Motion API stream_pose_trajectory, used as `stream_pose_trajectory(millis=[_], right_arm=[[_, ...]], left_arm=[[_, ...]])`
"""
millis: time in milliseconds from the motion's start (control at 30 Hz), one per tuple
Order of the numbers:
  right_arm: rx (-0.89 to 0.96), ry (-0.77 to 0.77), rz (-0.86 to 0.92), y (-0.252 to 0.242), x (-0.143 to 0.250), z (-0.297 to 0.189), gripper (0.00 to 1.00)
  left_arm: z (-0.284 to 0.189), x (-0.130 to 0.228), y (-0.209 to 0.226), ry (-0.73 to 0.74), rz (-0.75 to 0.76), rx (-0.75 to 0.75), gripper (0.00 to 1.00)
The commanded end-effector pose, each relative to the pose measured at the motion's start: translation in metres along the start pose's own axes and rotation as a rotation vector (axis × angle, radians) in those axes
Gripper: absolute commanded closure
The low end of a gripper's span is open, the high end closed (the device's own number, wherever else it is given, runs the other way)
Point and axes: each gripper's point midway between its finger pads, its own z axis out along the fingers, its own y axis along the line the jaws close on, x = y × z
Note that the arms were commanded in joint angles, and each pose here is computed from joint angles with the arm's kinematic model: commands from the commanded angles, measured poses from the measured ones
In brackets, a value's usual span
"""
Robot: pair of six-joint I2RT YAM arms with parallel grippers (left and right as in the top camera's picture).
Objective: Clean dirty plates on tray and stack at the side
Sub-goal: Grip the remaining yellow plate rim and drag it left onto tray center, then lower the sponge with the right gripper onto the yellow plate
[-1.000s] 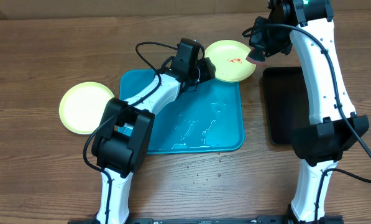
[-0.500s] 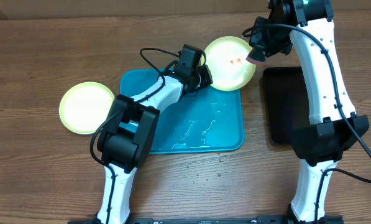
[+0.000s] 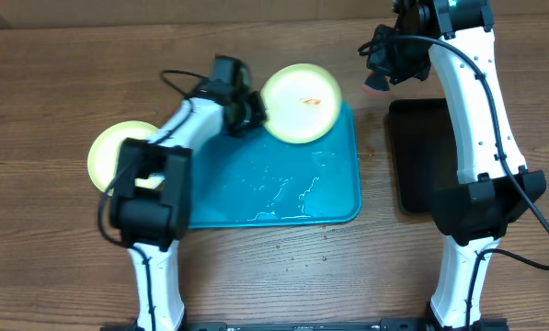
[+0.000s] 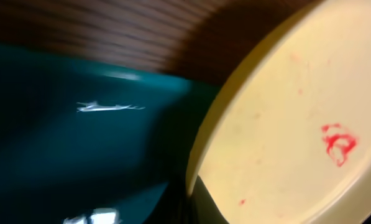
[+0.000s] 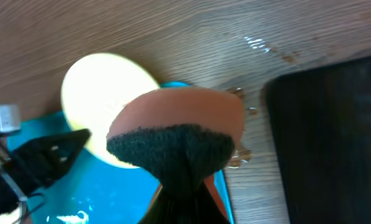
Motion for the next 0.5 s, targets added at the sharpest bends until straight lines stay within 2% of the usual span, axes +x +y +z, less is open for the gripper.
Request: stream_pose_trajectory(millis=[0,233,467], right_arm=[[-0.056,0.017,-0.066,0.020,0.008,-0.001,0.96],[-0.069,0.066,-0.149,0.049,0.035,0.006,0.96],[-0.109,0.232,-0.214,0.082,0.090,0.043,0.96]], left_arm=[[-0.049,-0.016,-0.001,-0.056,0.209,-0.029,0.96],[-0.067,0.033,0.034,0.162,0.370,-0.145,0.96],[-0.073,0.057,0.046,0.260,0.314,-0.186,0.96]])
